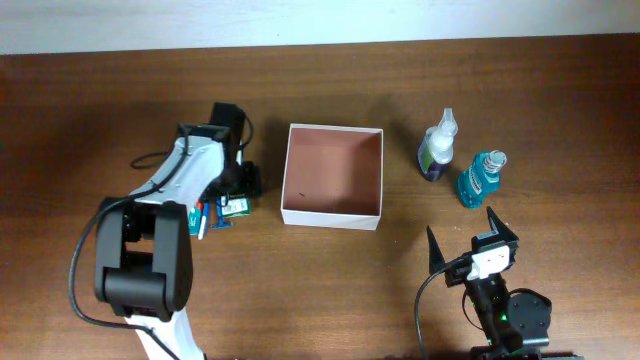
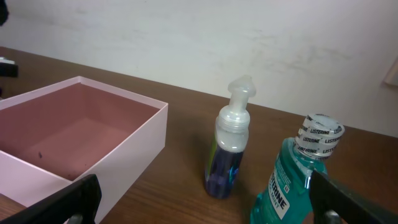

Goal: Pack container
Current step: 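Lower the left gripper and grasp the green-white soap bar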

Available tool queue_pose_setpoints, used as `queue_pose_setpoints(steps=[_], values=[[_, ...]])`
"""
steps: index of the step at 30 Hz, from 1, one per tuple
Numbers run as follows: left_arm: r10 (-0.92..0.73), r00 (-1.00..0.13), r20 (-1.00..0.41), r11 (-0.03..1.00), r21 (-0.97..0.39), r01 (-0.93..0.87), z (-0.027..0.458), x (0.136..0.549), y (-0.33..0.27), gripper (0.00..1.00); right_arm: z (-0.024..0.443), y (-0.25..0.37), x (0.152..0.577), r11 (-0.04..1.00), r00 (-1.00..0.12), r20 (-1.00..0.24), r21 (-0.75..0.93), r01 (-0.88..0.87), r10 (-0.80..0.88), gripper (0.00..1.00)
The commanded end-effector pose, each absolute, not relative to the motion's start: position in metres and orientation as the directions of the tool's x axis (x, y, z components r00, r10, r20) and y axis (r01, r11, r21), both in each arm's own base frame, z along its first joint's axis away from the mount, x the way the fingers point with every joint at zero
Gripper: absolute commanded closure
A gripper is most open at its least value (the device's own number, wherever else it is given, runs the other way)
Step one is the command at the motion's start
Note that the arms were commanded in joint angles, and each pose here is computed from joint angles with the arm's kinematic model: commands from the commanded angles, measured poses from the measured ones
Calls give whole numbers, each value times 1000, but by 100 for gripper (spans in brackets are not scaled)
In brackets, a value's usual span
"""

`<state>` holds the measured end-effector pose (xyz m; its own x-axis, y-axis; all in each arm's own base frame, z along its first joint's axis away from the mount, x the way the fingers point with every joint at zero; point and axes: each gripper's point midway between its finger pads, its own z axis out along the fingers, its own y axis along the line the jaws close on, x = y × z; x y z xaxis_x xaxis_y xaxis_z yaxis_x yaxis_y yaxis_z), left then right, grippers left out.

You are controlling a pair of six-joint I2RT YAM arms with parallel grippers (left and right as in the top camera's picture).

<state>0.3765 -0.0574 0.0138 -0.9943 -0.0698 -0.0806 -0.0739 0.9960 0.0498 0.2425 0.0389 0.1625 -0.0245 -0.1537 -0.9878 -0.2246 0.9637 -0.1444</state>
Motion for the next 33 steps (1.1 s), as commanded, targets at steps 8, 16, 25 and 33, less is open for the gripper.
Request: queue_pose_setpoints(steps=[8, 16, 25, 33], values=[[-78, -992, -100, 989, 115, -90, 13, 380, -54, 18, 160, 37, 243, 967, -28, -988, -140, -215, -150, 2], [-85, -991, -100, 989, 111, -96, 12, 379, -55, 38, 160, 37, 243, 967, -28, -988, -140, -215, -150, 2], [-85, -992, -97, 989, 112, -96, 12, 378, -55, 53, 160, 37, 243, 967, -28, -988, -140, -215, -150, 2], [-96, -993, -73, 987, 119, -104, -3, 371, -53, 33, 160, 37, 243, 967, -28, -988, -140, -215, -150, 2]])
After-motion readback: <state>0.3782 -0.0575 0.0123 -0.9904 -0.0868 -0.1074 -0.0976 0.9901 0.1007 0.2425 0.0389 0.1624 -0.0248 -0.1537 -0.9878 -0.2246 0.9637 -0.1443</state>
